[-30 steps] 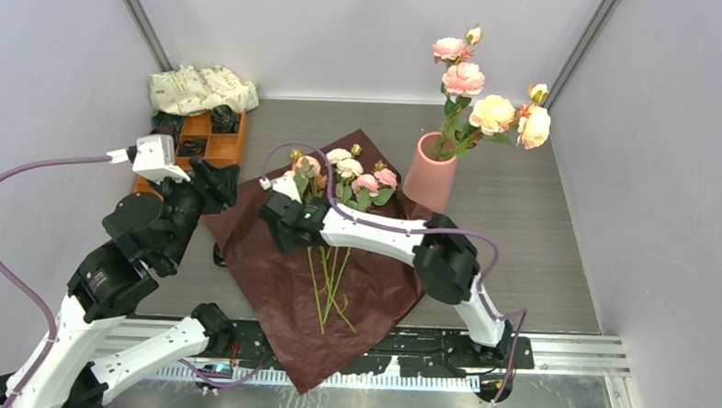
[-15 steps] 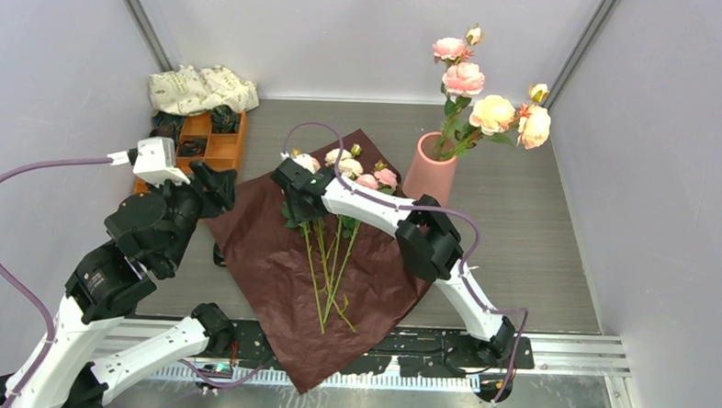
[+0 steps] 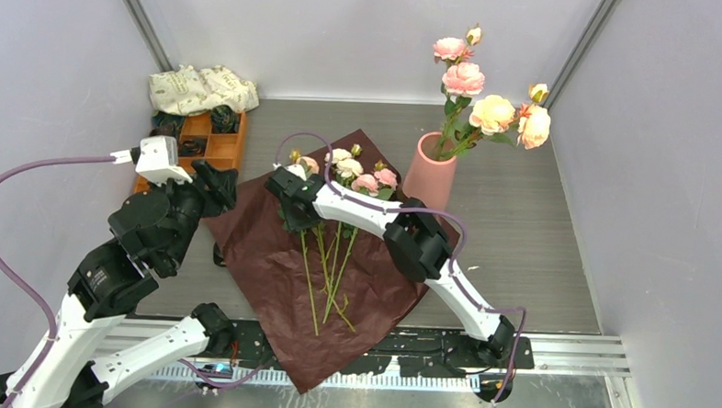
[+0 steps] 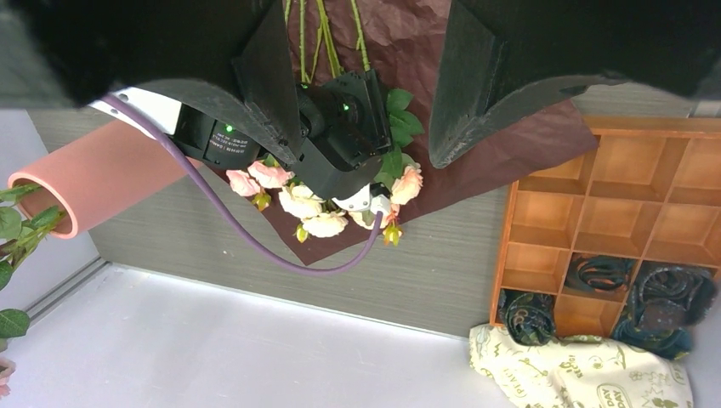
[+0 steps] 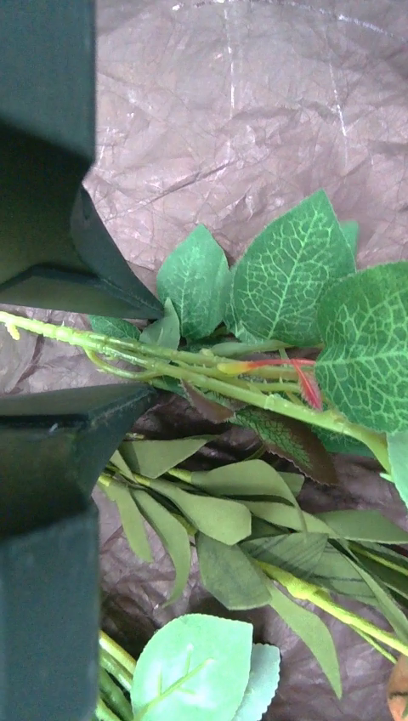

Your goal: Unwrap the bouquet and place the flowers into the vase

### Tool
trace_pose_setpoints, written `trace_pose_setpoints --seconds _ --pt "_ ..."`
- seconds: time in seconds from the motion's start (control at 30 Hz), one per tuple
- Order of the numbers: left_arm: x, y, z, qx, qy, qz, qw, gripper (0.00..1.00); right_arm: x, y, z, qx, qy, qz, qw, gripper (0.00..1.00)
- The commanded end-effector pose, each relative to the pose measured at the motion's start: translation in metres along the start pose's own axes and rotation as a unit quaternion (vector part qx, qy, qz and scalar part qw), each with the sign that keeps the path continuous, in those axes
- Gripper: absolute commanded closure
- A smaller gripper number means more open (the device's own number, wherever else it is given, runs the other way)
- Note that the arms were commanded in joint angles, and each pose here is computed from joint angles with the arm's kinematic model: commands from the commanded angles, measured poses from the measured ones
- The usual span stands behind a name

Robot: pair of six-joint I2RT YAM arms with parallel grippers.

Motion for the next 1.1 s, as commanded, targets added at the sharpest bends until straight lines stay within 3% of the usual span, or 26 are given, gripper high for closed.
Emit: trace_pose_setpoints --seconds 0.0,0.4,0.73,1.07 --pt "-0.001 0.008 -0.002 0.008 0.004 -0.018 1.0 0.42 0.004 0.008 0.004 0.0 0.007 -0.011 1.0 0.65" --pt "-0.001 0.009 -0.003 0.007 0.004 -0.019 1.0 0.42 0.054 0.036 0.005 -0.012 0.019 -0.061 0.998 0.98" --pt "-0.001 0.011 -0.003 0.009 0.002 -0.019 1.0 0.42 0.182 0.075 0.005 -0.009 0.095 -0.188 0.977 0.99" --pt "-0.003 0.009 -0.006 0.012 -0.004 -0.015 1.0 0.41 0.344 0.091 -0.044 0.025 0.088 -0.367 0.925 0.99"
Point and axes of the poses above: each gripper's point midway between its finger pads, its own x axis back along the fingers, its own z axis along the line the jaws close on, y = z × x, the point moved 8 cm from there along x, back along the fingers, and after that the axes turned 3 degrees about x, right-handed, at the moved point
